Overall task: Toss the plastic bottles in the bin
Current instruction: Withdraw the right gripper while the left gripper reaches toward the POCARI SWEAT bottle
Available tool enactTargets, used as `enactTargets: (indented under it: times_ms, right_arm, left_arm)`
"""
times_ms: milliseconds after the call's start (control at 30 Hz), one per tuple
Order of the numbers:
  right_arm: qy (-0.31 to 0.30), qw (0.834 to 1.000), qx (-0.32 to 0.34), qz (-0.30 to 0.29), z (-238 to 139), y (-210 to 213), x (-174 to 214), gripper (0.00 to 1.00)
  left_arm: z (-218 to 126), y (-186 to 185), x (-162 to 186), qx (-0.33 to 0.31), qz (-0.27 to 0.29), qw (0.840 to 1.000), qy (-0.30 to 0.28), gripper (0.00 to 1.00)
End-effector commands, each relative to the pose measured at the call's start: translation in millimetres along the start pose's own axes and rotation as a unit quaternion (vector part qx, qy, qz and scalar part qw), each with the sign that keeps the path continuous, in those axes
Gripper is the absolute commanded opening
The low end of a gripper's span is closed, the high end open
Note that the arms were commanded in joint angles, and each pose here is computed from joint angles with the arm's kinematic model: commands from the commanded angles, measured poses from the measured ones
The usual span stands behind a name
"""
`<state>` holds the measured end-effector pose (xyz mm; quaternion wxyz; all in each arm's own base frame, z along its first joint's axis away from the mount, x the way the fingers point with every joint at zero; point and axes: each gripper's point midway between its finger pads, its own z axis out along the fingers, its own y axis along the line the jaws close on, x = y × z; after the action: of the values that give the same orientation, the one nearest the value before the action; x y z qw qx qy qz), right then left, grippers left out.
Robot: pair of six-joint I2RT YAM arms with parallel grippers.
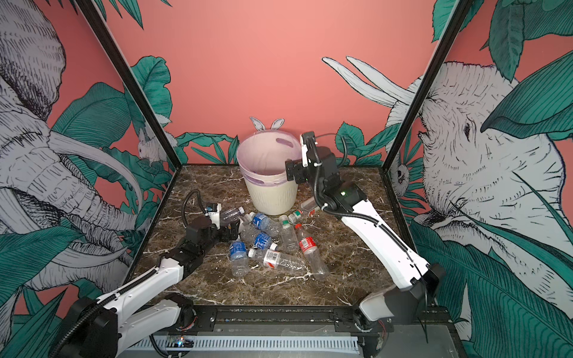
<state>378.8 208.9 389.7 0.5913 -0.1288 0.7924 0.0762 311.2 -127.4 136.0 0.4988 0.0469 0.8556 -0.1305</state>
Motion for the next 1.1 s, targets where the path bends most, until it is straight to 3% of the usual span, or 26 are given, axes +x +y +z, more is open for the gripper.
enactTargets:
  times_ms: [0,167,433,733,833,1067]
  right_arm:
    - [-0.017,0.999,0.031,0.011,-1.8,-22.1,21.5,0.99]
    - [0.037,0.998,0.053,0.012,-3.5,-44.9,105.7,0.99]
    - [0.049,0.996,0.065,0.022,-3.2,-58.8,180.7,0.99]
    - [0.018,0.997,0.061,0.045,-9.0,-60.3,205.7,0.99]
    - [0.019,0.997,0.063,0.044,-8.8,-61.0,206.5,0.99]
    - [0.025,0.996,0.065,0.050,-7.3,-61.2,210.0,0.99]
  left_arm:
    - [-5.4,-1.7,-11.0,-0.025,0.008,1.000,0.004,1.00]
    - [-12.3,-12.9,-16.8,-0.038,0.020,0.999,0.016,0.94]
    - [-24.6,-14.1,-1.0,-0.063,-0.018,0.996,0.055,0.85]
    - [-45.1,-7.8,19.9,-0.113,-0.071,0.986,0.101,0.85]
    - [-48.4,-18.9,28.1,-0.100,-0.068,0.986,0.112,0.85]
    - [-53.1,-10.8,48.6,-0.135,-0.083,0.977,0.145,0.81]
